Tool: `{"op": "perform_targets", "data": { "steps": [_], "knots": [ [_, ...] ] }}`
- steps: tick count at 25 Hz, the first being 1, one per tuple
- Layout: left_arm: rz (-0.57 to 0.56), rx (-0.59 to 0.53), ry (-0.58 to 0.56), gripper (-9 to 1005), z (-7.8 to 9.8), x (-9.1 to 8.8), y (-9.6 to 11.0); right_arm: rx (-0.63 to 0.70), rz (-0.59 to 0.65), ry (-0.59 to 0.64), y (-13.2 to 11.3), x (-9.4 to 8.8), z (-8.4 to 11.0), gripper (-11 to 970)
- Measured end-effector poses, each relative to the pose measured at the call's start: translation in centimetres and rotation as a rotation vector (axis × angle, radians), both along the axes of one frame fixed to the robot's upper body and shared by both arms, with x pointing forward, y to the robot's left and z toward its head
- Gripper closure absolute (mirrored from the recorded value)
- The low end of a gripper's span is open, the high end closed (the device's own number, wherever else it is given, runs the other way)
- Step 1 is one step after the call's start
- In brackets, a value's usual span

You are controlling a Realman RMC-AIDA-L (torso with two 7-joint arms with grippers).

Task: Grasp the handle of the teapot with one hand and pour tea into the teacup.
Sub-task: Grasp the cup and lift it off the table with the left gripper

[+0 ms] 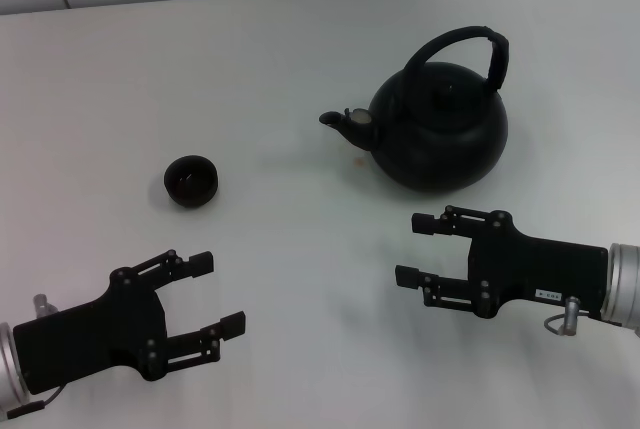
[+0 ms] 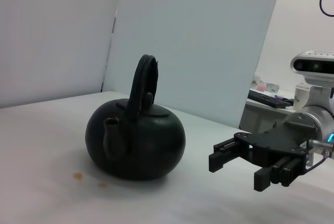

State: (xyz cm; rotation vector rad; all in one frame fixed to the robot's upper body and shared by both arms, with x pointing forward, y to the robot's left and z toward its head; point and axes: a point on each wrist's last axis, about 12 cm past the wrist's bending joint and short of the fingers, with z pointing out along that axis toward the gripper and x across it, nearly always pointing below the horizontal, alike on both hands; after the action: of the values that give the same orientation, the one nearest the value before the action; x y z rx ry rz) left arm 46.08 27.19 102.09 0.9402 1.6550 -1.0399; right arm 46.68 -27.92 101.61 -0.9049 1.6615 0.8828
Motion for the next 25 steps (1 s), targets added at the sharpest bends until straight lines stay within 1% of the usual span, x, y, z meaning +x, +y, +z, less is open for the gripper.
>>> {"op": "perform_targets", "data": {
  "steps": [25],
  "knots": [
    [0.001,-0.006,0.008,163,-0.01,-0.02,-0.10,-0.002,0.005,0.003,0.00,-0.09,-0.05,268]
  ]
}}
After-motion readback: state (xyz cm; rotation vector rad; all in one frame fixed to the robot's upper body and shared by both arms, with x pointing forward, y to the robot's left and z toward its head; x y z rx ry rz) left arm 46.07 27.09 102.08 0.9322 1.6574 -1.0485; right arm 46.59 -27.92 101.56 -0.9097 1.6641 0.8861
